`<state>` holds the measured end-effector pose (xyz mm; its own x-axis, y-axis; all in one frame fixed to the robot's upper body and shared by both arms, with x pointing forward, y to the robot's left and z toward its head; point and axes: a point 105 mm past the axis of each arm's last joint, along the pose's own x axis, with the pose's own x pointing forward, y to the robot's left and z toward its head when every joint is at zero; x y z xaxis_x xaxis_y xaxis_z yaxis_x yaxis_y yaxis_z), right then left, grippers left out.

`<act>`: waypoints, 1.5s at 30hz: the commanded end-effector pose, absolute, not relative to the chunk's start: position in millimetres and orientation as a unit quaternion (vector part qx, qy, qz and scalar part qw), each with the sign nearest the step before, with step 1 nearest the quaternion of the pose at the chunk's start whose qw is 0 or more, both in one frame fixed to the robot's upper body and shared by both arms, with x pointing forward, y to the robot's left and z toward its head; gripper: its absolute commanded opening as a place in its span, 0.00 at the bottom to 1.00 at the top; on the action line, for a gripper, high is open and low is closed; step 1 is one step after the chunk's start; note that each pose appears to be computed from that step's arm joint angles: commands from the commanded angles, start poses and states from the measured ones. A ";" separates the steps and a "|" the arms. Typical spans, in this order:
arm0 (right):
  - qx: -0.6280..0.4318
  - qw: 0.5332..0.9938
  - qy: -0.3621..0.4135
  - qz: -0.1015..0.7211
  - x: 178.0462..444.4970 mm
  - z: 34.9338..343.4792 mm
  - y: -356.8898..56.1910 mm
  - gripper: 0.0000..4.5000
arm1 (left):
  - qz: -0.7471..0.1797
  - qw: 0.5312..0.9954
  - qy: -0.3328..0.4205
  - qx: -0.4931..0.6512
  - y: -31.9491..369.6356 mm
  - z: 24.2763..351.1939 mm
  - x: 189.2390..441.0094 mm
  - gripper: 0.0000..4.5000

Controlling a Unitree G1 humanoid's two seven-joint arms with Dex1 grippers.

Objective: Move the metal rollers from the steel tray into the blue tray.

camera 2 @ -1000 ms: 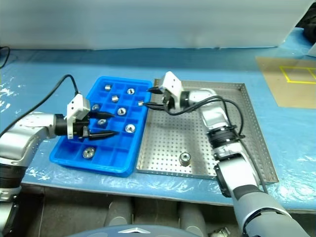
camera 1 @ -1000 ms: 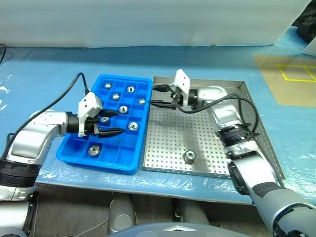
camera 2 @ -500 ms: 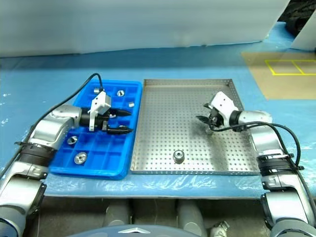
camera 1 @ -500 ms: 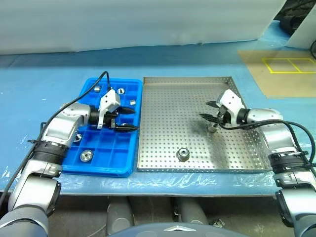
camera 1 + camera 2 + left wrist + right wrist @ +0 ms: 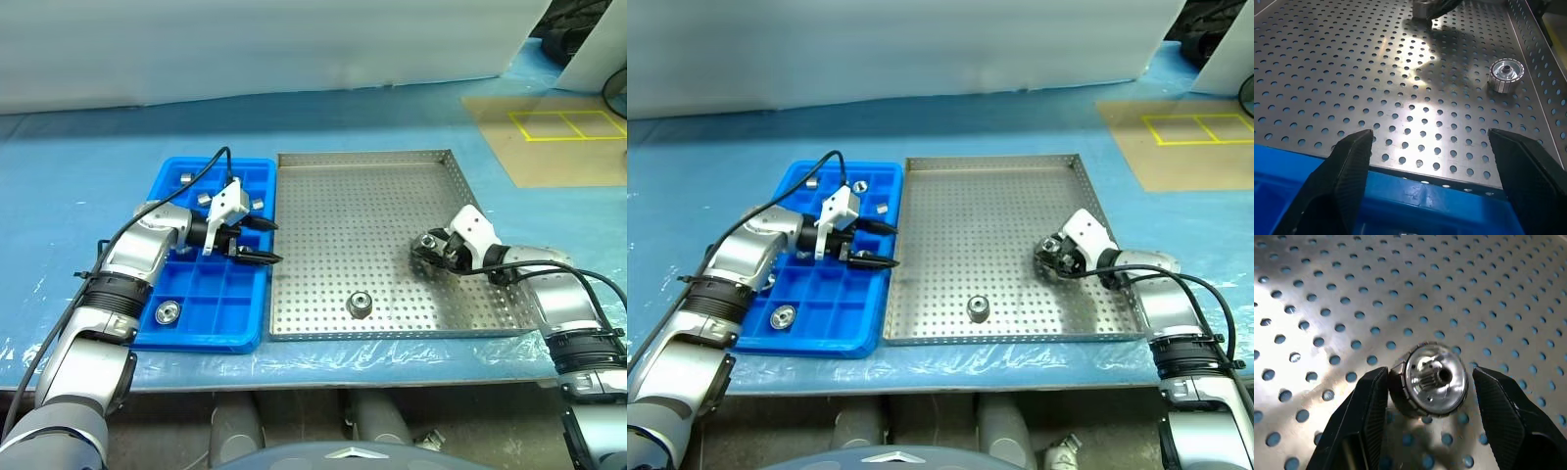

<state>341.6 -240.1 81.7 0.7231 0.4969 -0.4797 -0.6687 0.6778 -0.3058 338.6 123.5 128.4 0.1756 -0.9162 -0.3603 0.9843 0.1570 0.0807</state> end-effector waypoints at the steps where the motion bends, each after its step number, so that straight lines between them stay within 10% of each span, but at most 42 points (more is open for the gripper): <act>1: -0.239 0.900 0.174 0.321 344.4 82.6 -240.3 0.63 | -0.632 0.752 0.095 0.162 124.2 137.4 337.7 0.89; 7: -0.227 0.901 0.178 0.325 348.5 72.3 -232.6 0.63 | -0.628 0.754 0.097 0.162 126.5 135.7 336.6 0.89; 12: -0.216 0.907 0.165 0.323 351.9 73.2 -225.7 0.40 | -0.626 0.756 0.099 0.164 128.5 134.9 335.4 0.89; 22: -0.228 0.887 0.145 0.375 349.0 78.5 -202.9 0.40 | -0.626 0.756 0.102 0.162 130.5 136.8 333.0 0.89; 45: -0.137 0.712 0.001 0.689 339.8 153.1 25.0 0.40 | -0.449 0.869 0.105 0.181 231.4 178.1 307.5 0.89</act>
